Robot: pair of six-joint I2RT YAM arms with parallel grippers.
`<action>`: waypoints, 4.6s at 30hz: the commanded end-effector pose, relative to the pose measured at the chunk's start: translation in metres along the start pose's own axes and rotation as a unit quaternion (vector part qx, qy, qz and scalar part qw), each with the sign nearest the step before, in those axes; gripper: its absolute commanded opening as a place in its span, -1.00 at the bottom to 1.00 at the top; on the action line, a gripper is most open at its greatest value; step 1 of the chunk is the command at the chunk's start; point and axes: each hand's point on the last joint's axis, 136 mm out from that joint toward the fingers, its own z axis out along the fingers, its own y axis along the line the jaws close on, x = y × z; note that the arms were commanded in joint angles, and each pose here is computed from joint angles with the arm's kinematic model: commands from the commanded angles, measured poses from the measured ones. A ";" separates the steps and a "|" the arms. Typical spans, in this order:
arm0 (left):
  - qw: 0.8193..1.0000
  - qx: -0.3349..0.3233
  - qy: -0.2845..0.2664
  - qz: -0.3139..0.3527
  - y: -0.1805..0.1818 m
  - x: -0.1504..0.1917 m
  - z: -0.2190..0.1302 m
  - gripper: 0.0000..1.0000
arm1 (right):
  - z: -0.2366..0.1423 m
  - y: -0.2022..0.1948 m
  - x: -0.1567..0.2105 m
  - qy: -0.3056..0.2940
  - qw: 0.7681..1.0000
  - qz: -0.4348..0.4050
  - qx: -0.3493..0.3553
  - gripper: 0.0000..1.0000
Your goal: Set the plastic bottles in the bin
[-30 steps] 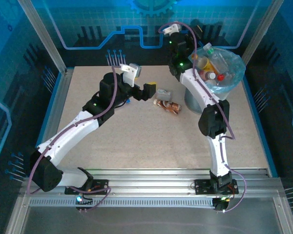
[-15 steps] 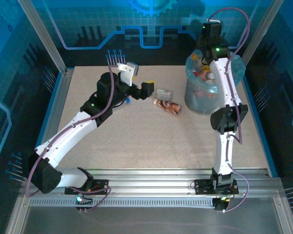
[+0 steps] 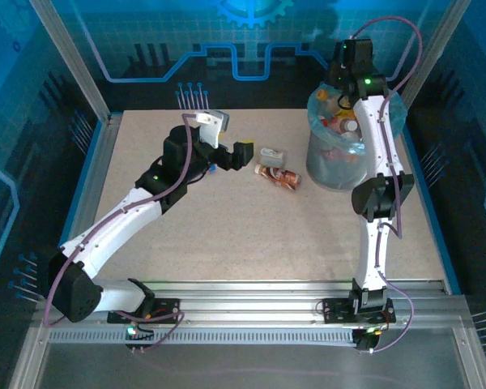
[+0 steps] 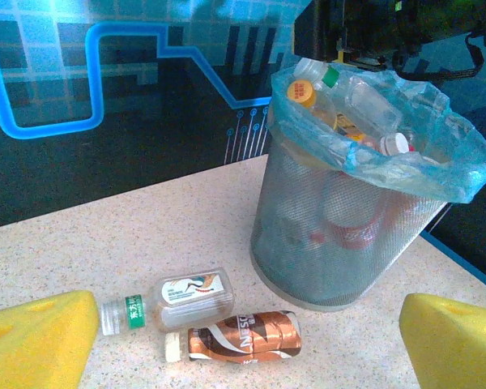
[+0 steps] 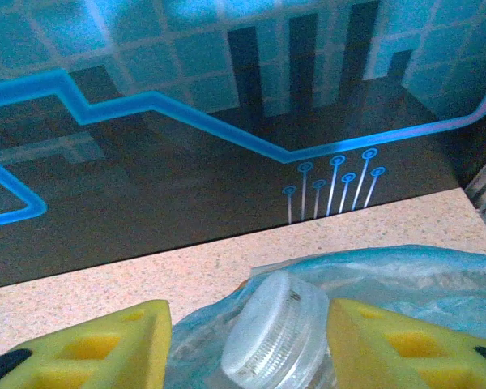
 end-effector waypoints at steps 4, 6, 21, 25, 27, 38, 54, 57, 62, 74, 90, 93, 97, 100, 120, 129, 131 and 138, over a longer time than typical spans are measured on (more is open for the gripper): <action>1.000 -0.006 -0.027 -0.015 0.003 -0.017 -0.007 0.92 | -0.009 -0.020 0.020 0.040 0.997 -0.039 0.059 0.02; 1.000 -0.007 -0.026 -0.016 0.004 -0.016 -0.007 0.92 | -0.012 -0.020 0.022 0.042 0.995 -0.053 0.069 0.02; 0.999 -0.019 -0.022 -0.022 0.008 -0.009 -0.018 0.92 | -0.012 -0.020 0.040 0.062 0.997 -0.031 0.043 0.09; 0.999 -0.022 -0.025 -0.021 0.008 -0.011 -0.022 0.92 | -0.012 -0.017 0.041 0.065 0.997 -0.019 0.031 0.14; 0.999 -0.021 -0.028 -0.021 0.007 -0.014 -0.024 0.92 | -0.011 -0.018 0.045 0.072 0.997 -0.018 0.034 0.17; 0.999 -0.029 -0.028 -0.022 0.010 -0.008 -0.036 0.92 | -0.014 -0.013 0.045 0.075 0.996 -0.016 0.037 0.24; 0.998 -0.053 -0.041 -0.005 0.017 -0.015 -0.061 0.93 | -0.065 0.022 0.000 -0.016 0.997 -0.054 0.049 0.25; 0.997 -0.068 -0.039 0.002 0.023 -0.014 -0.067 0.93 | -0.084 0.038 -0.011 -0.040 0.996 -0.070 0.037 0.28; 0.995 -0.091 -0.029 0.004 0.035 -0.009 -0.076 0.93 | -0.104 0.054 -0.018 -0.058 0.994 -0.089 0.022 0.31; 0.987 -0.147 0.065 -0.028 0.090 0.022 -0.077 0.94 | -0.154 0.186 0.027 -0.042 0.966 -0.187 -0.176 0.29; 0.940 -0.166 0.276 -0.115 0.203 0.111 -0.016 0.95 | -0.156 0.283 0.192 0.182 0.900 -0.173 -0.356 0.27; 0.933 -0.168 0.300 -0.103 0.215 0.123 -0.004 0.95 | -0.160 0.287 0.209 0.202 0.890 -0.177 -0.367 0.28; 0.922 -0.167 0.337 -0.095 0.230 0.144 0.011 0.95 | -0.164 0.288 0.225 0.217 0.883 -0.189 -0.370 0.28; 0.911 -0.165 0.365 -0.097 0.237 0.162 0.018 0.96 | -0.165 0.285 0.228 0.219 0.882 -0.194 -0.368 0.30; 0.862 -0.158 0.464 -0.131 0.239 0.237 0.011 0.94 | -0.159 0.279 0.246 0.238 0.879 -0.197 -0.363 0.31; 0.856 -0.158 0.479 -0.118 0.234 0.248 0.011 0.94 | -0.156 0.283 0.246 0.241 0.876 -0.203 -0.365 0.31; 0.855 -0.160 0.479 -0.117 0.235 0.250 0.011 0.92 | -0.156 0.283 0.246 0.242 0.875 -0.206 -0.364 0.31; 0.850 -0.166 0.485 -0.119 0.238 0.260 0.011 0.88 | -0.156 0.282 0.250 0.248 0.874 -0.205 -0.363 0.31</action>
